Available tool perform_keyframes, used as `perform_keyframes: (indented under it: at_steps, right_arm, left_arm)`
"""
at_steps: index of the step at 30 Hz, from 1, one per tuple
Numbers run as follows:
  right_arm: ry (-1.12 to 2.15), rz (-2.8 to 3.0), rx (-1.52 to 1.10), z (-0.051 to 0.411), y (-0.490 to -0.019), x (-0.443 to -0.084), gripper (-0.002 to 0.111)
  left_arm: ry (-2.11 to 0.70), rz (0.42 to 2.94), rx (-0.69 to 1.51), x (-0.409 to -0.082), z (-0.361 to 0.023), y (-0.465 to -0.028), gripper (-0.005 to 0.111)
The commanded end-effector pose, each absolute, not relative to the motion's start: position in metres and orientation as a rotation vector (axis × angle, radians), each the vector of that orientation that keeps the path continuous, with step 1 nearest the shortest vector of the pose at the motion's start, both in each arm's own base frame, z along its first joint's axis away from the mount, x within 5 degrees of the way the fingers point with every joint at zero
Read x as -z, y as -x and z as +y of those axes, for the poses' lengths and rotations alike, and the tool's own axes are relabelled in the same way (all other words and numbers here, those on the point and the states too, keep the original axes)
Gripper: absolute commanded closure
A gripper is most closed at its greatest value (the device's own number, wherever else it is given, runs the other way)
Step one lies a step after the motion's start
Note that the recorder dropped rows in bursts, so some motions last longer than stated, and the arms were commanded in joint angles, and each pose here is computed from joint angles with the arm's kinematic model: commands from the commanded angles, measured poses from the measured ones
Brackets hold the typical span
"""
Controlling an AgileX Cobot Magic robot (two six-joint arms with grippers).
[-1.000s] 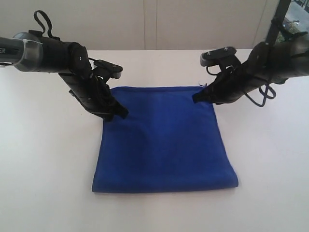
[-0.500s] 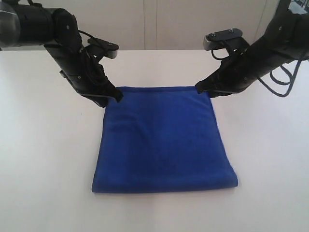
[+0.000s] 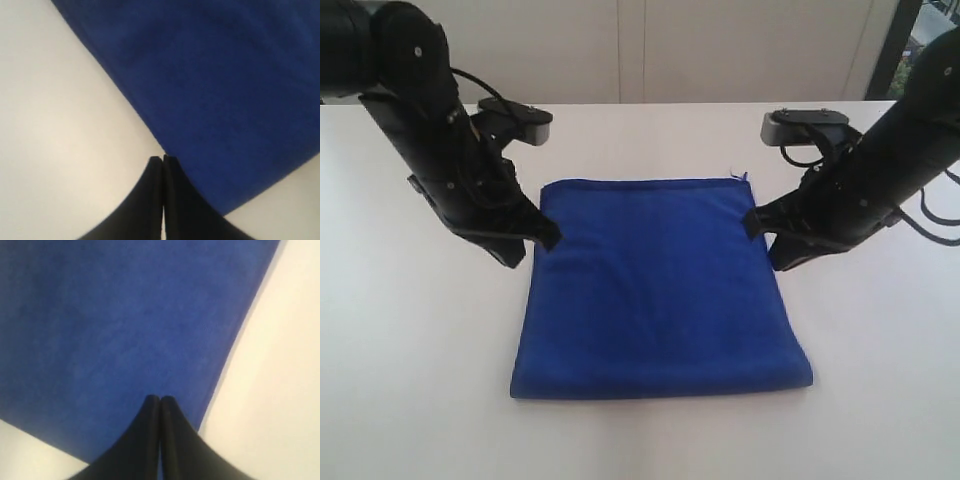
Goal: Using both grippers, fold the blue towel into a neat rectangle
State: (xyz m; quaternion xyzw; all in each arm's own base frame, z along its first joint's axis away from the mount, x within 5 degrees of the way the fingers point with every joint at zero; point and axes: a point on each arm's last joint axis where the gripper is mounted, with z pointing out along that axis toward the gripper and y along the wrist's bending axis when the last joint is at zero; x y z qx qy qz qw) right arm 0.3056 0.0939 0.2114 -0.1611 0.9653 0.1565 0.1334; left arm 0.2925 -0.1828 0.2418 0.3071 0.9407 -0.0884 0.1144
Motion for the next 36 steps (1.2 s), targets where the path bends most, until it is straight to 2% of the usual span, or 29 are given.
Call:
perform_keyframes:
  at_steps: [1,14,21,26,33,36]
  right_arm:
    - [0.484,2.825,-0.461,0.098,-0.285,-0.209,0.108]
    - [0.452,2.891,-0.447,0.114,-0.268,-0.168,0.108]
    - [0.461,2.985,-0.362,0.11,-0.27,-0.146,0.108]
    - [0.446,3.041,-0.236,0.102,-0.27,-0.14,0.108]
    - [0.445,3.063,-0.226,0.102,-0.27,-0.133,0.108]
    - [0.445,3.022,-0.24,0.103,-0.272,-0.15,0.108]
  left_arm:
    - [-0.915,2.758,0.291,-0.231,-0.199,-0.264,0.107]
    - [-0.72,2.828,0.315,-0.17,-0.201,-0.247,0.107]
    - [-0.812,2.957,0.243,-0.143,-0.199,-0.243,0.107]
    - [-0.816,2.965,0.235,-0.139,-0.199,-0.243,0.107]
    - [-0.816,2.965,0.235,-0.139,-0.199,-0.243,0.107]
    - [-0.832,2.944,0.239,-0.154,-0.199,-0.243,0.107]
